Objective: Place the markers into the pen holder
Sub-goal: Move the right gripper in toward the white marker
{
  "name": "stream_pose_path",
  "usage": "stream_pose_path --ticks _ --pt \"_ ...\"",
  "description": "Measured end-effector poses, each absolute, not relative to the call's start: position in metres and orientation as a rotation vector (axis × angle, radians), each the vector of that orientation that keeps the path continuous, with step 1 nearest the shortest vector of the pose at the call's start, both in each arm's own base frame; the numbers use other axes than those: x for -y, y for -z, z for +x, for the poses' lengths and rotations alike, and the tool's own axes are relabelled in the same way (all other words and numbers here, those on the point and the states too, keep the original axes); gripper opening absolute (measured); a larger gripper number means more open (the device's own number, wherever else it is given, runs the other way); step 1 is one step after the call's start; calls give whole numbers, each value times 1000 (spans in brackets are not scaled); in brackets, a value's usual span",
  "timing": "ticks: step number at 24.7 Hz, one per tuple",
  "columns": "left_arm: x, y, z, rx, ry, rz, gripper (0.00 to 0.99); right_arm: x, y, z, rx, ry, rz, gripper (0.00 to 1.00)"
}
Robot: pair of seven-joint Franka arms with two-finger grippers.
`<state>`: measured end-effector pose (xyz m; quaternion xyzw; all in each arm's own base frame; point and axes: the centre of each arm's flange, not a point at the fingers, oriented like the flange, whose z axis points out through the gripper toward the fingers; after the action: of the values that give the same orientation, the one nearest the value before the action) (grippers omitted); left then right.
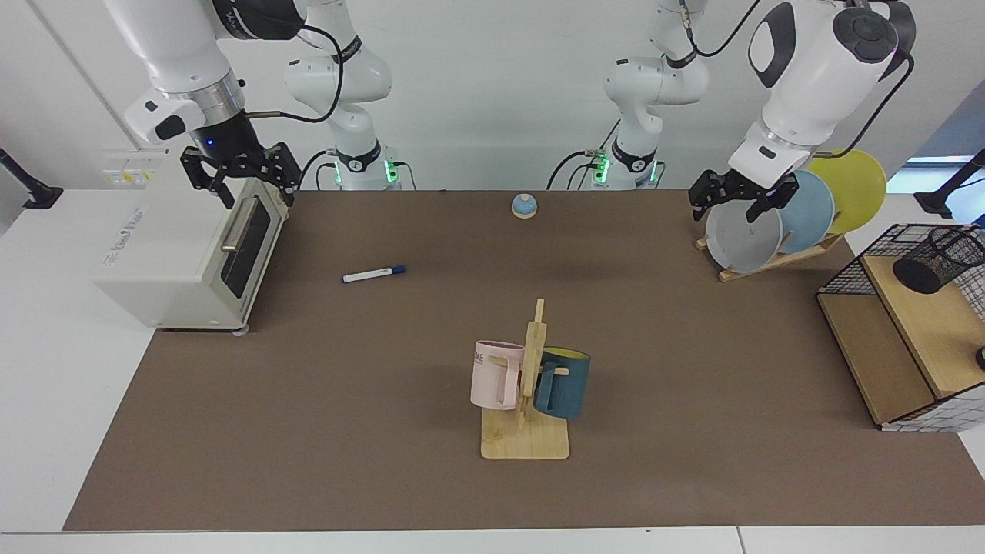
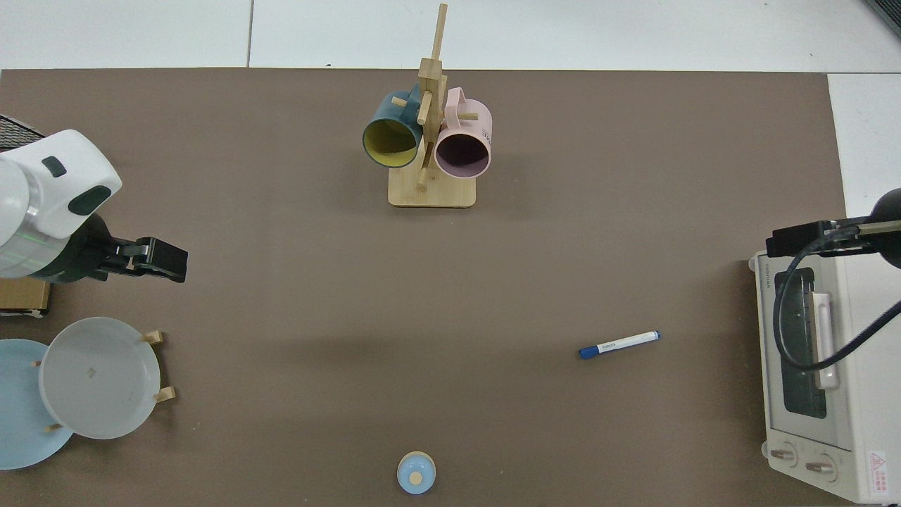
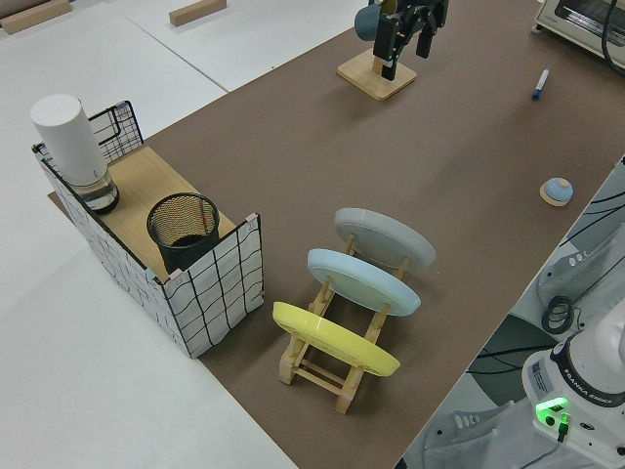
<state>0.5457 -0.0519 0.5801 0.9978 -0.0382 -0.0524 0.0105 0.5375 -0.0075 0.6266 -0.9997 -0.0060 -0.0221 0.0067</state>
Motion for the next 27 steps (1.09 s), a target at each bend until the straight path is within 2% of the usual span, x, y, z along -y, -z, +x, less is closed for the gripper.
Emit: stream_pose_path --ticks 4,10,12,18,22,27 --pt "52 -580 546 119 163 3114 991 27 -627 538 -39 80 -3128 1000" --pt "52 -580 546 119 163 3114 991 42 -634 550 -163 271 -3116 1000" --pt "52 -580 546 119 164 3114 991 42 -633 553 -294 301 -3096 1000" --pt "52 -580 545 119 165 3114 991 42 -625 552 -541 260 -3053 1000" --pt "52 -580 545 119 166 3114 991 42 -618 543 -685 163 -3031 991" --pt "52 -579 545 119 166 3114 991 36 -603 520 -1100 49 -2912 996"
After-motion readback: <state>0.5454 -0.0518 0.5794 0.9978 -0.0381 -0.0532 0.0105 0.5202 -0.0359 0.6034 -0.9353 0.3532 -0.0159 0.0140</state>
